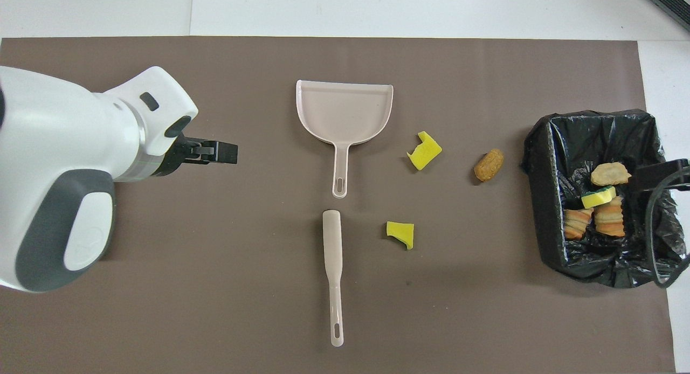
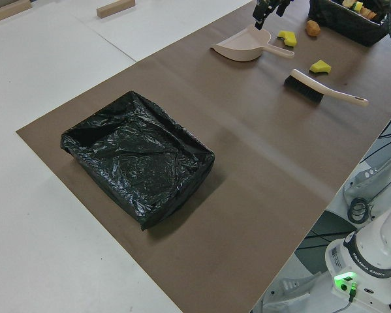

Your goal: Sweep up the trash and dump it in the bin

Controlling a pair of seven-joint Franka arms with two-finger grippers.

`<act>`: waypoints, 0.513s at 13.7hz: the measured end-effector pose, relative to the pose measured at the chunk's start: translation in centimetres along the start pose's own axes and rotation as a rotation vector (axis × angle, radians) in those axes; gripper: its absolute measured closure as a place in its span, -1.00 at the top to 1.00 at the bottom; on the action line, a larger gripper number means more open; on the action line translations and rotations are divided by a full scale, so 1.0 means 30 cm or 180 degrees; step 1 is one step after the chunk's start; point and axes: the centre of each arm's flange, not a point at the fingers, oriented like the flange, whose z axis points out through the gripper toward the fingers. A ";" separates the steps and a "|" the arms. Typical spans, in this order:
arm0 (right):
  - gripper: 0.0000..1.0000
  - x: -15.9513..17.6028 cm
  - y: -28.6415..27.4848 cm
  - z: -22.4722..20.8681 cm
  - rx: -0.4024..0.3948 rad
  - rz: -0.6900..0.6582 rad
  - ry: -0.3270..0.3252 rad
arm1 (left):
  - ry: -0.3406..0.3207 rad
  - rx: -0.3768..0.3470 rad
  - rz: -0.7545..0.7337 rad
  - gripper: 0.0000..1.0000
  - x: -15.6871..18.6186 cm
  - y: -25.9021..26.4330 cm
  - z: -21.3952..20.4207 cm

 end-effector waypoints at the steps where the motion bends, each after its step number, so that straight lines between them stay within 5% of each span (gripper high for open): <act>1: 1.00 0.000 0.003 0.008 0.0001 0.0006 -0.0016 | -0.0018 -0.0017 0.0024 1.00 0.009 0.058 0.069; 7: 1.00 0.000 0.000 0.021 0.0003 -0.0010 -0.0044 | 0.0001 -0.0081 -0.0016 1.00 0.029 0.306 0.380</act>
